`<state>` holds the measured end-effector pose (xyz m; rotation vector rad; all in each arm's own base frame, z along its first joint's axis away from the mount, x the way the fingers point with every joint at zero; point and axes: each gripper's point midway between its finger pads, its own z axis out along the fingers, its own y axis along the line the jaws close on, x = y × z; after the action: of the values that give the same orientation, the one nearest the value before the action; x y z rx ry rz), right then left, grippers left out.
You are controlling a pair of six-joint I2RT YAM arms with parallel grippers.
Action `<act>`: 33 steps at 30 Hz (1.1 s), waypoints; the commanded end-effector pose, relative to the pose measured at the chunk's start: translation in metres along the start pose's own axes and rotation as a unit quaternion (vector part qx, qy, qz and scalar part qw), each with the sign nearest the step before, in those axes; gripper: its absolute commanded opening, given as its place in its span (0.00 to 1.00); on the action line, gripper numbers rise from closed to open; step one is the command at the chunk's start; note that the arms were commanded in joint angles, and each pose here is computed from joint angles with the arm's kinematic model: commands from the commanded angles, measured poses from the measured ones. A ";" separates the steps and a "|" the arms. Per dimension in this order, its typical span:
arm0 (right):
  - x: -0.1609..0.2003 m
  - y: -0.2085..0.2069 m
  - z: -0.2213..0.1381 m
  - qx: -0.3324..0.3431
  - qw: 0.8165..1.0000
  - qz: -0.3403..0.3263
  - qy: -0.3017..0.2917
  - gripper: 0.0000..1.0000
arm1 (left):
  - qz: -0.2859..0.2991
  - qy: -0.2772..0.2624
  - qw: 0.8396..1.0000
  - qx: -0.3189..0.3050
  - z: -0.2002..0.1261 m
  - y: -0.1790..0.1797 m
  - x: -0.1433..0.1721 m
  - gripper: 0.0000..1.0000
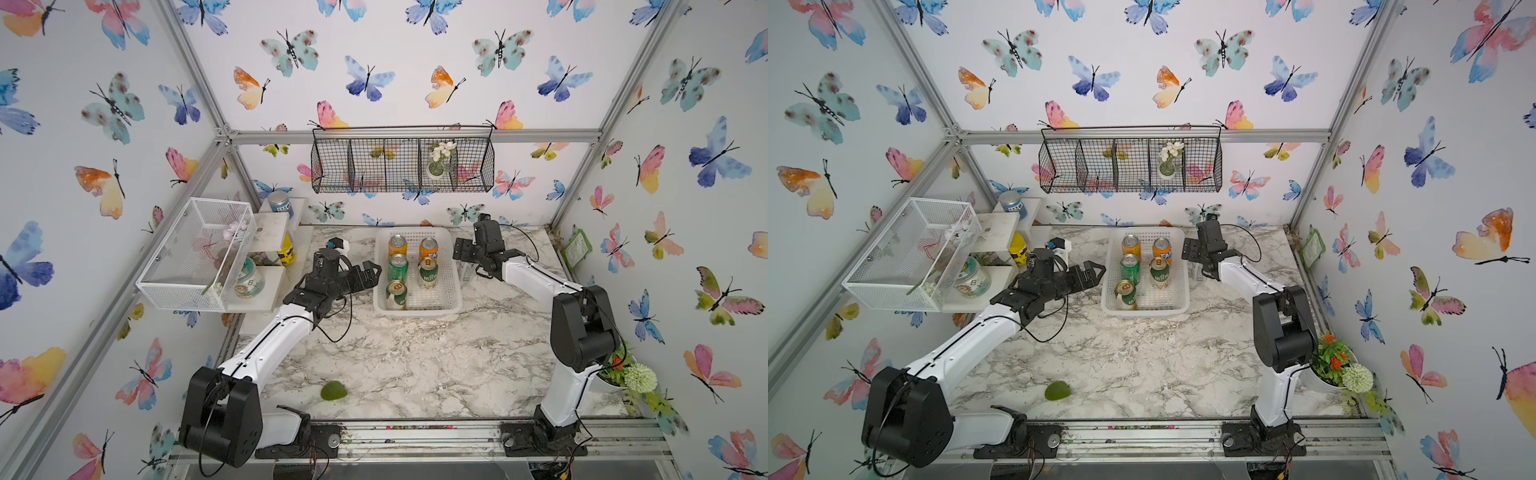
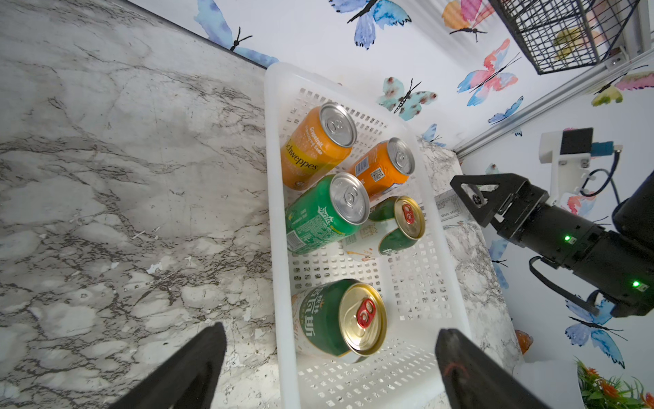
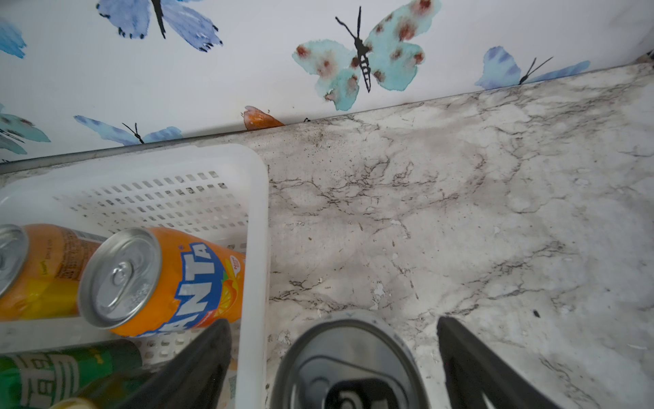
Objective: Take out the drinks from the basket
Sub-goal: Place the drink at the center of the board, then pick up the drink from the basket.
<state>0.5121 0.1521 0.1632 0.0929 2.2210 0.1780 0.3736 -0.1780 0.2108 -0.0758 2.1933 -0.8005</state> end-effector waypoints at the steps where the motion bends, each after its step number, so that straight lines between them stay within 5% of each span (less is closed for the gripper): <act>1: -0.039 0.002 -0.032 -0.002 0.998 0.018 -0.057 0.93 | 0.015 0.007 1.000 0.027 0.003 -0.013 -0.006 0.99; 6: -0.033 0.003 -0.060 -0.035 0.996 0.033 -0.073 0.92 | 0.043 0.041 0.997 0.042 0.018 -0.033 0.011 0.98; 13: -0.012 0.001 -0.080 -0.055 0.996 0.034 -0.060 0.90 | 0.110 0.105 0.988 -0.037 0.046 -0.036 0.044 0.97; 25: -0.009 -0.006 -0.095 -0.051 0.996 0.025 -0.071 0.91 | 0.159 0.111 0.968 -0.158 0.071 -0.015 0.057 0.93; 33: -0.011 -0.009 -0.102 -0.046 0.995 0.023 -0.083 0.91 | 0.175 0.144 0.959 -0.170 0.086 -0.008 0.084 0.93</act>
<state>0.4405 0.1320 0.2184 0.1114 2.0854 0.2806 0.3742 -0.2573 0.1304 0.2445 2.4790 -0.3273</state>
